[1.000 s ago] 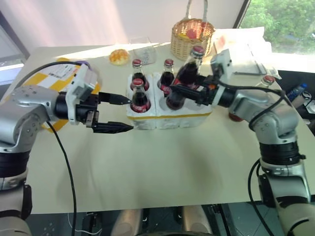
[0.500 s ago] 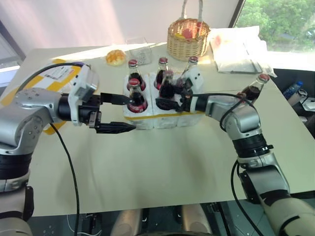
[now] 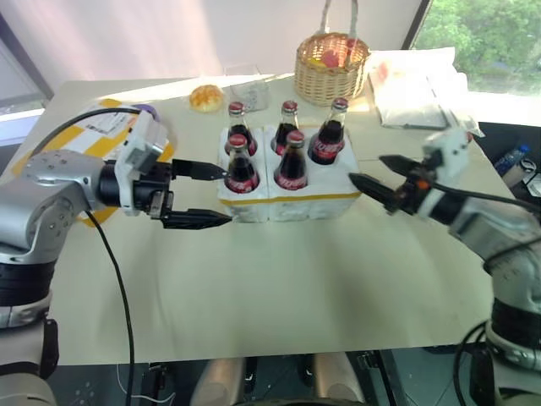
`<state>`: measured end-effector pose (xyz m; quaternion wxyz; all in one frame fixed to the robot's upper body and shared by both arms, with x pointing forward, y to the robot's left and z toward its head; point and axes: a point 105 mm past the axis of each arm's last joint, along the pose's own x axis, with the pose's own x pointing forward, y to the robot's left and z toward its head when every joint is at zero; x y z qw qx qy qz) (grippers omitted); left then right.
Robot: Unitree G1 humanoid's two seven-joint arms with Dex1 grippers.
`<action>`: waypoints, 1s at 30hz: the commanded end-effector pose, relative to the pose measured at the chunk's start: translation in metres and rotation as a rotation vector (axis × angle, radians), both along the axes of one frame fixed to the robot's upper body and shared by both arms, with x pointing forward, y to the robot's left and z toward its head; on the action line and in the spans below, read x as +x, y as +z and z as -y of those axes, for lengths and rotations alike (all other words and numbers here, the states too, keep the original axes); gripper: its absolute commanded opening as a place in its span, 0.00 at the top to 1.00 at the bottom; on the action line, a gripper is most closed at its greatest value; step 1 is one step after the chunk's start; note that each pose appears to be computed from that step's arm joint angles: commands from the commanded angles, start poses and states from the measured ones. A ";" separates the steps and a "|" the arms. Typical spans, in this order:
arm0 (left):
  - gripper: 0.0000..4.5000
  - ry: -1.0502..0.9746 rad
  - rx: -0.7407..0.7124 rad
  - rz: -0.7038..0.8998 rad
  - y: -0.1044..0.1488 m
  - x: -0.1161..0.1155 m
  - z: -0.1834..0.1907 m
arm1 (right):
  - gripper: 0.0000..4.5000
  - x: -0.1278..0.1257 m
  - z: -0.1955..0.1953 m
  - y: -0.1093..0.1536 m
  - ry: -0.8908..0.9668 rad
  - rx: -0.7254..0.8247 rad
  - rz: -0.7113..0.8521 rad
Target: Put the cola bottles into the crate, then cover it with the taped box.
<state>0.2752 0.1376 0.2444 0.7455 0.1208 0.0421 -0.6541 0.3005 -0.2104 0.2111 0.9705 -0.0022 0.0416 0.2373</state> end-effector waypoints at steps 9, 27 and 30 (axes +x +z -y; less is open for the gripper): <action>0.00 -0.051 -0.011 0.050 0.004 0.004 0.010 | 0.01 -0.012 0.074 -0.010 -0.439 0.047 0.012; 0.00 -0.041 -0.016 0.075 0.011 0.001 0.015 | 0.01 0.046 0.080 -0.030 -0.427 0.029 0.015; 0.00 -0.038 -0.017 0.074 0.010 0.001 0.015 | 0.01 0.059 0.079 -0.032 -0.417 0.040 0.019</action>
